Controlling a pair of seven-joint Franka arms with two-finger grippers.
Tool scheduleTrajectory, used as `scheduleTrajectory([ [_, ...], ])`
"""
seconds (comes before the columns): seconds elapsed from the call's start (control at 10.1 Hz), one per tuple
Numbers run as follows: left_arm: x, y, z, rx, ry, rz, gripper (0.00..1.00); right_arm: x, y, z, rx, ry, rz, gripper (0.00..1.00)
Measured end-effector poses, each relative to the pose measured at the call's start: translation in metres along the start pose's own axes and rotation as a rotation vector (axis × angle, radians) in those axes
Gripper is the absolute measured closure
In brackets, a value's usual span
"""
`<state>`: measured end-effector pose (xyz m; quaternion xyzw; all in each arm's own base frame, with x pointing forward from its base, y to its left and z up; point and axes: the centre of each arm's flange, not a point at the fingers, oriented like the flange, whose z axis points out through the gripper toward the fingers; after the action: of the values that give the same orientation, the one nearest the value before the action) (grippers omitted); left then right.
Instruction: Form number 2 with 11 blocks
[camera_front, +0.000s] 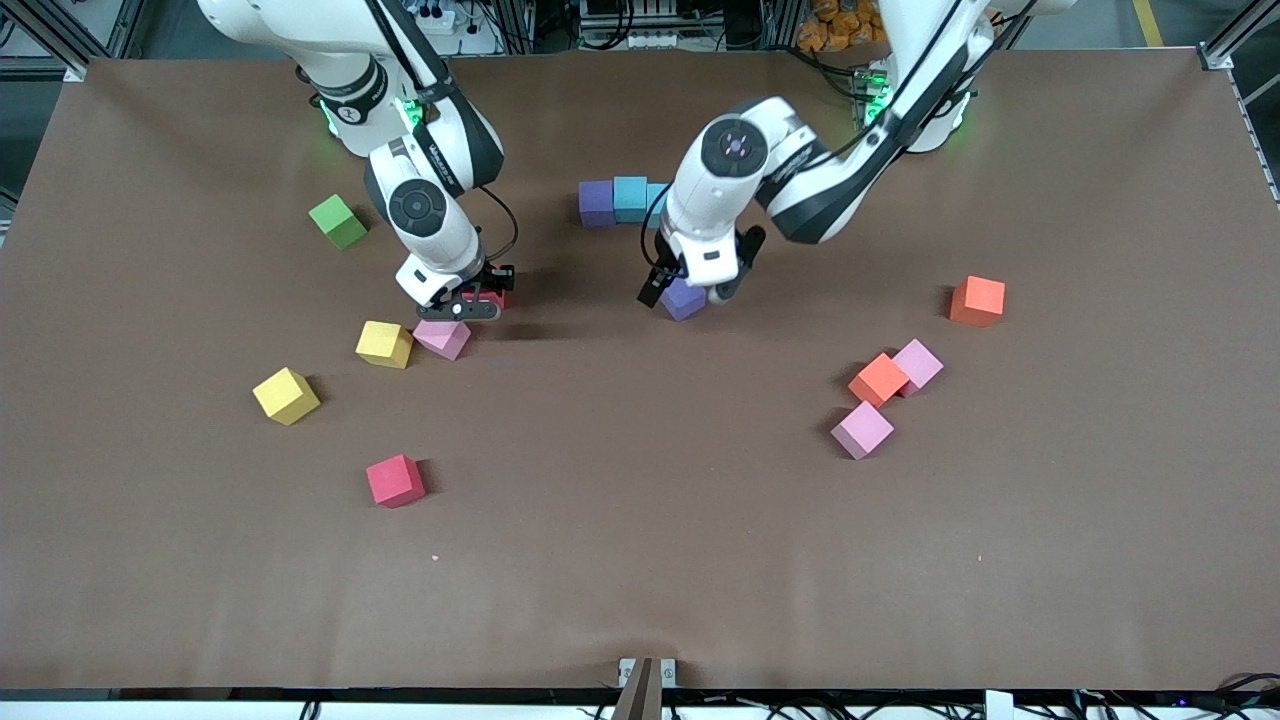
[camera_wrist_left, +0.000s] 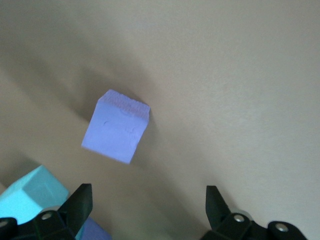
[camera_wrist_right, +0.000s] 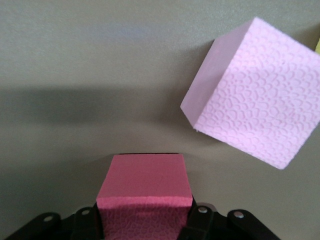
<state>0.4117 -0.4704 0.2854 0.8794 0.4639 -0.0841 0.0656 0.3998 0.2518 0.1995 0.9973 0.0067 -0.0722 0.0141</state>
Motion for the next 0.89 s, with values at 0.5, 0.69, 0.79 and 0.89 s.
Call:
scheduleTrajectory([
  [0.5,0.003,-0.013,0.046,0.113,0.050,0.216,0.00,-0.005,-0.004,-0.048,0.027,0.000,-0.005,0.45],
  [0.69,0.007,-0.016,0.060,0.143,0.057,0.258,0.00,-0.005,-0.002,-0.061,0.038,0.009,-0.002,0.45],
  [0.79,0.009,-0.018,0.068,0.154,0.067,0.275,0.00,-0.004,-0.001,-0.069,0.046,0.018,0.000,0.45],
  [0.89,0.011,-0.020,0.076,0.166,0.071,0.284,0.00,-0.003,-0.001,-0.077,0.055,0.029,0.000,0.45],
])
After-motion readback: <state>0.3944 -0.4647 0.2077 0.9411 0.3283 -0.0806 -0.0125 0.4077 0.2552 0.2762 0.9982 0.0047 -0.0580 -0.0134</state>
